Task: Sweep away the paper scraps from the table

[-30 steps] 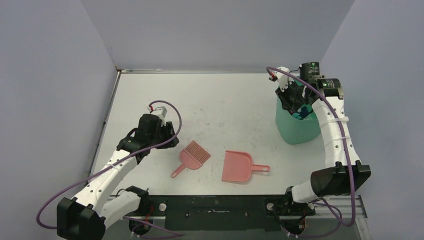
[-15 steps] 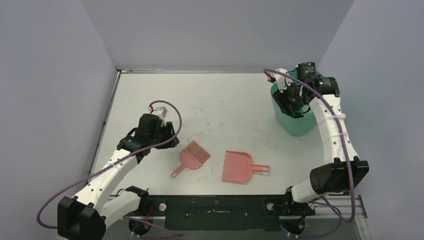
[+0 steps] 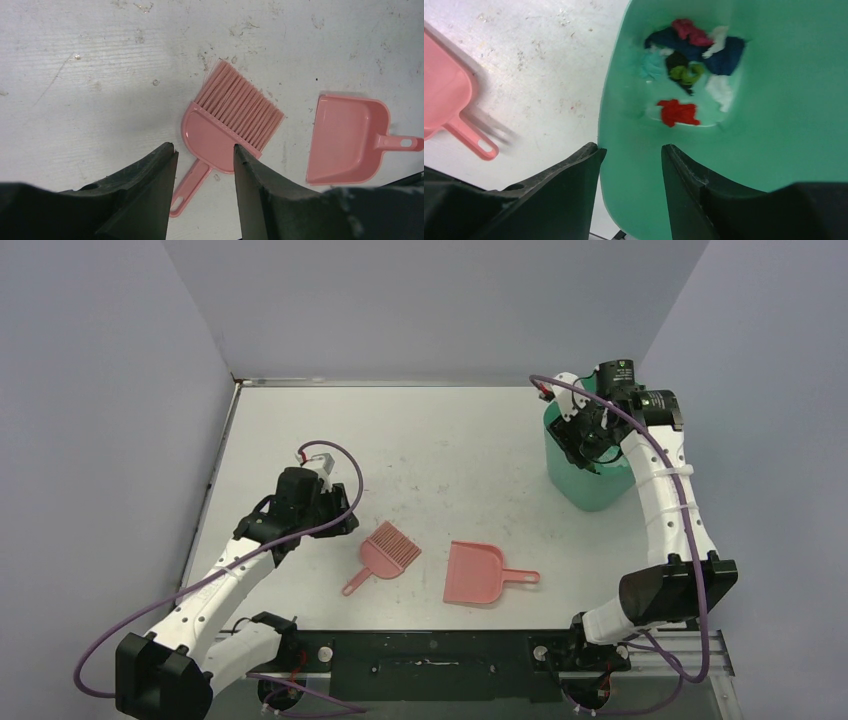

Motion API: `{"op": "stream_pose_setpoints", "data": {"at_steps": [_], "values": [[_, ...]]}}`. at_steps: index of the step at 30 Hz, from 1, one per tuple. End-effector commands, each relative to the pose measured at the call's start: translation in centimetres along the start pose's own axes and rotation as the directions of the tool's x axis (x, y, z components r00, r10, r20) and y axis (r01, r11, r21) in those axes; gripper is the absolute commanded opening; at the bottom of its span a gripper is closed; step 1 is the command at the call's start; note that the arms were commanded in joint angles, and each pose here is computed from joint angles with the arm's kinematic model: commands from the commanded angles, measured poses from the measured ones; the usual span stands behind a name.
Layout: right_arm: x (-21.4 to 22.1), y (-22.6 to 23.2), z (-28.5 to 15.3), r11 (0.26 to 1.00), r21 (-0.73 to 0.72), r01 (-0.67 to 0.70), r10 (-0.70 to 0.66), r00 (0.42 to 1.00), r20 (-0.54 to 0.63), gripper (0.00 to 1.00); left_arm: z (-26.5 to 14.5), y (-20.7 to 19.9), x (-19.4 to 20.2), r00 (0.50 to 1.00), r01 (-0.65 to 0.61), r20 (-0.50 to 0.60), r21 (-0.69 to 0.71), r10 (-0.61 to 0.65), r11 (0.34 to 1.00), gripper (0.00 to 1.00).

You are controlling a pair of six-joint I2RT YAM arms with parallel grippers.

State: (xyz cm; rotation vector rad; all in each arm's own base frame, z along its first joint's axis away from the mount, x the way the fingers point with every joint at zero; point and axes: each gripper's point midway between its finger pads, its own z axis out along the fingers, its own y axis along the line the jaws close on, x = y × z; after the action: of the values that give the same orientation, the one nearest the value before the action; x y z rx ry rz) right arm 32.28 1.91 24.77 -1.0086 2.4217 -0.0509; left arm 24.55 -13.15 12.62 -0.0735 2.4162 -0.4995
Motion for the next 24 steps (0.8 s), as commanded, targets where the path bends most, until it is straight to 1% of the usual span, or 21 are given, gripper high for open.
{"op": "stream_pose_setpoints", "data": {"at_steps": [1, 5, 9, 13, 18, 20, 24], "values": [[-2.0, -1.7, -2.4, 0.996, 0.092, 0.010, -0.017, 0.997, 0.071, 0.49, 0.1, -0.6, -1.2, 0.999, -0.010, 0.039, 0.034, 0.008, 0.999, 0.43], [-1.9, -1.8, -2.2, 0.995, 0.094, 0.016, -0.022, 0.998, 0.063, 0.49, 0.2, -0.5, -1.2, 0.999, -0.007, 0.035, 0.037, 0.006, 0.999, 0.43], [-2.2, -1.7, -2.2, 0.996, 0.084, 0.009, -0.015, 0.997, 0.070, 0.51, 0.2, -0.6, -1.1, 1.000, -0.006, 0.030, 0.039, 0.005, 0.999, 0.43], [-3.7, -1.9, -3.9, 0.995, 0.095, 0.008, -0.021, 0.990, 0.141, 0.53, 0.2, -0.6, -1.2, 0.999, -0.007, 0.032, 0.041, 0.005, 0.999, 0.43], [-5.1, -2.8, -6.5, 0.988, 0.154, 0.003, -0.036, 0.976, 0.214, 0.53, 0.3, -0.6, -1.1, 1.000, -0.006, 0.030, 0.043, 0.004, 0.999, 0.43], [-5.1, -2.8, -6.7, 0.987, 0.159, 0.003, -0.038, 0.975, 0.218, 0.53, 0.3, -0.6, -1.1, 1.000, -0.005, 0.026, 0.044, 0.004, 0.999, 0.43], [-4.7, -2.1, -5.9, 0.992, 0.123, 0.001, -0.026, 0.979, 0.202, 0.53, 0.4, -0.7, -1.0, 1.000, -0.004, 0.021, 0.048, 0.003, 0.999, 0.43]]}}
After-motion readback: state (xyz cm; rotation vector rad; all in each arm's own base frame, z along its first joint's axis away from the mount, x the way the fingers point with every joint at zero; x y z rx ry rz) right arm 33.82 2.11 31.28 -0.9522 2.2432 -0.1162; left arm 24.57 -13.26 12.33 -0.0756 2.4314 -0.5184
